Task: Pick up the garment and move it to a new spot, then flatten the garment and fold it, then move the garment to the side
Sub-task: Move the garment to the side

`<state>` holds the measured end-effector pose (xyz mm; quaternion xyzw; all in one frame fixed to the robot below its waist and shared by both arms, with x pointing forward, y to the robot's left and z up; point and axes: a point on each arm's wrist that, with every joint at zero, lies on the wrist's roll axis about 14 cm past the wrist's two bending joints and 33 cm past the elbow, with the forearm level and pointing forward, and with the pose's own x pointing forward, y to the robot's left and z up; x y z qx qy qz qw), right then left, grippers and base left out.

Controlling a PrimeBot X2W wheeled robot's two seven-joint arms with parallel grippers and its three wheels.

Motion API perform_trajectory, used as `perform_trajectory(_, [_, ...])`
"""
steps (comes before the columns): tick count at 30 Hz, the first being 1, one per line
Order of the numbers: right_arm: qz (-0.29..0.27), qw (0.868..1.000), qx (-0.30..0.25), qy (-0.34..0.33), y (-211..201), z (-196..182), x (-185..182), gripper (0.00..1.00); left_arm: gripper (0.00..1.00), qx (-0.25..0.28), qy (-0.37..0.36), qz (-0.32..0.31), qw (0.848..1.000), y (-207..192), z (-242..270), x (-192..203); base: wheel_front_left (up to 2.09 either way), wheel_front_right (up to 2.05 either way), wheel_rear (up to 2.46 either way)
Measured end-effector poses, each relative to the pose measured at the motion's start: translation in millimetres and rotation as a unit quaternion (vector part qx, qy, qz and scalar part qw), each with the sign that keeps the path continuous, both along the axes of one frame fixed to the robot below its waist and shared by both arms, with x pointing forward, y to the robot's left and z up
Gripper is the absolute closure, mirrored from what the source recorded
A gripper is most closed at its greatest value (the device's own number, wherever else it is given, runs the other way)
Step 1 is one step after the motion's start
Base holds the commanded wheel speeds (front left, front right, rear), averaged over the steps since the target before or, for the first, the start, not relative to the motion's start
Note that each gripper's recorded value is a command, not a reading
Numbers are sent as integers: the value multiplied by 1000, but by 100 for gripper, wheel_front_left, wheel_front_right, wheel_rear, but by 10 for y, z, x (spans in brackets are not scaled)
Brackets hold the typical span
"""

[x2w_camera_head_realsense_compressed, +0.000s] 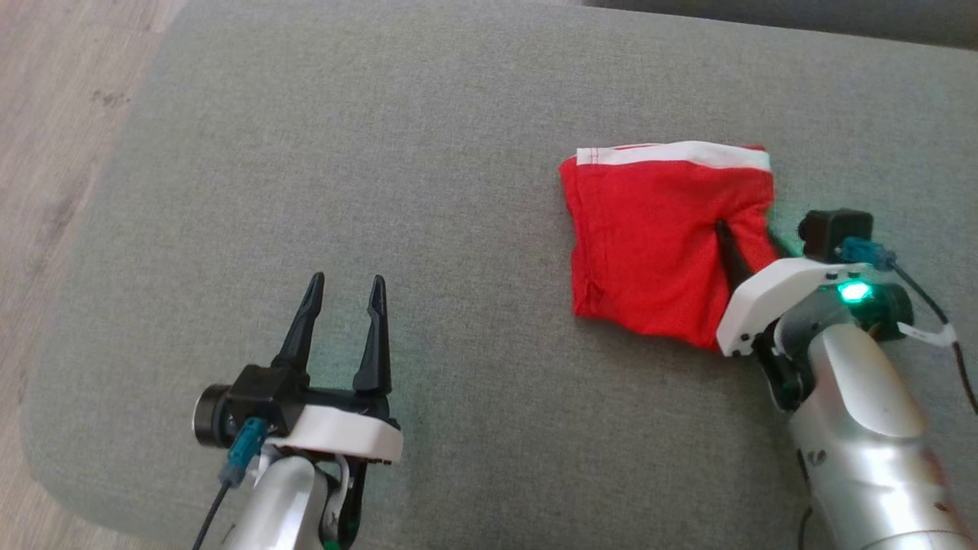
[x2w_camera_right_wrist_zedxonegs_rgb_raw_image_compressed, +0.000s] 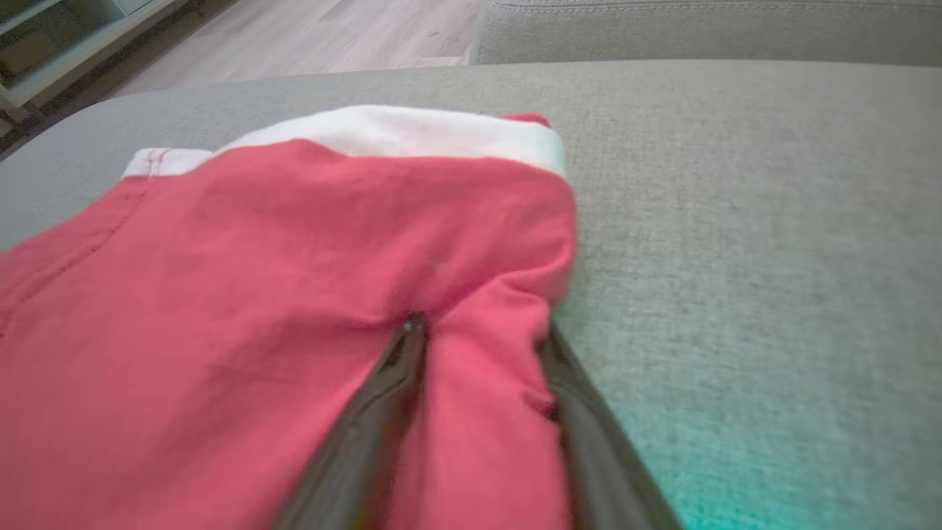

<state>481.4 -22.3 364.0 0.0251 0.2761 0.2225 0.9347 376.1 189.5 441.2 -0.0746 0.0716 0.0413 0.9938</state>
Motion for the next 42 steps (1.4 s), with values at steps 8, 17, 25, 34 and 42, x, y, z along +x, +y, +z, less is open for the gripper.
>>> perform_trajectory(8, [21,999,-15,-24,14,78,-89,100,0,3,-14,-8,1000,-42,87,21,0,0,0])
perform_trajectory(17, [46,991,-83,-99,-318,334,-137,100,0,3,-34,-35,999,-220,208,48,0,0,0])
perform_trajectory(25, [49,973,-193,-118,-1092,500,-194,100,0,-2,-46,-65,997,-427,266,114,0,0,0])
perform_trajectory(34, [9,943,-317,-105,-2280,766,-36,100,0,-12,-29,-101,994,-670,110,299,0,0,0])
perform_trajectory(42, [-39,916,-395,-62,-3147,829,64,100,0,-18,-18,-122,992,-785,-33,575,0,0,0])
